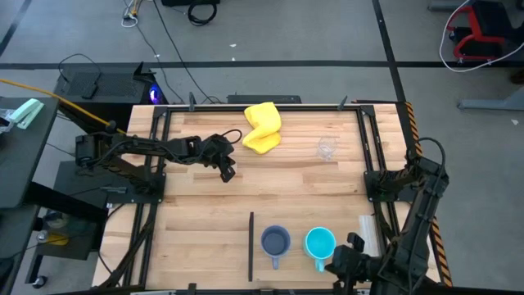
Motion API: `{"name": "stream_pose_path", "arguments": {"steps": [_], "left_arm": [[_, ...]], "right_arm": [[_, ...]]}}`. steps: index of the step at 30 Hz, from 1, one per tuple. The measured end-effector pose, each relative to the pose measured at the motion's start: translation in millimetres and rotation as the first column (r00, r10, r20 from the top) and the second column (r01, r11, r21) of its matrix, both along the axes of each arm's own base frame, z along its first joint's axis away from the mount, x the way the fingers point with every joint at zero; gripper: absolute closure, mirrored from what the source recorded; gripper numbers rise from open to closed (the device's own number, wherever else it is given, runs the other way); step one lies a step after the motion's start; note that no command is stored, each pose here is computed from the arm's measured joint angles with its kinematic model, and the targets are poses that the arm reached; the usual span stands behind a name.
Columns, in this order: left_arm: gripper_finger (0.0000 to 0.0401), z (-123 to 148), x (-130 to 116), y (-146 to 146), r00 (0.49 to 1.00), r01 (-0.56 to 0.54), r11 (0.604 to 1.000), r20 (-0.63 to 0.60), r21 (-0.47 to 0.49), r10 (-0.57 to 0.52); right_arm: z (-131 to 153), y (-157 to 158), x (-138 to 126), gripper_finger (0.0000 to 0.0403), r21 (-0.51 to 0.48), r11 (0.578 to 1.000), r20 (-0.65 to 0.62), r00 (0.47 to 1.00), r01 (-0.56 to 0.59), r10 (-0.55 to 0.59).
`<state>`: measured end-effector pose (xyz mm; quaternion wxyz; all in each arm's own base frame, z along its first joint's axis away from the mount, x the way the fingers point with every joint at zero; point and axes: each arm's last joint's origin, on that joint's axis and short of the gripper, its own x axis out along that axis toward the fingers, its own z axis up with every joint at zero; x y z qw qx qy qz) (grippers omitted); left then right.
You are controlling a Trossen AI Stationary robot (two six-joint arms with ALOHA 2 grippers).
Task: Stack small to large cups/mugs on shelf
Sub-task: Put the light blue mug on the shelf, then put the transparent mug on the shelf
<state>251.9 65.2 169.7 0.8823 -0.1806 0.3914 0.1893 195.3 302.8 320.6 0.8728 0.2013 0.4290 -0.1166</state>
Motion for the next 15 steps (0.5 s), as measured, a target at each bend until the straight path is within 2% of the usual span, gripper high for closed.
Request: {"name": "stream_pose_path", "arguments": {"steps": [8, 15], "left_arm": [[0.0389, 0.0, 0.0, 0.0, 1.0, 0.0, 1.0, 0.0, 0.0, 0.0], [0.0376, 0.0, 0.0, 0.0, 1.0, 0.0, 1.0, 0.0, 0.0, 0.0]], "right_arm": [[0.1, -0.7, 1.6, 0.04, -0.002, 1.0, 0.001, 1.0, -0.001, 0.001], [-0.3, -0.3, 0.7, 0.0394, 0.02, 1.0, -0.019, 1.0, 0.006, -0.005]]}}
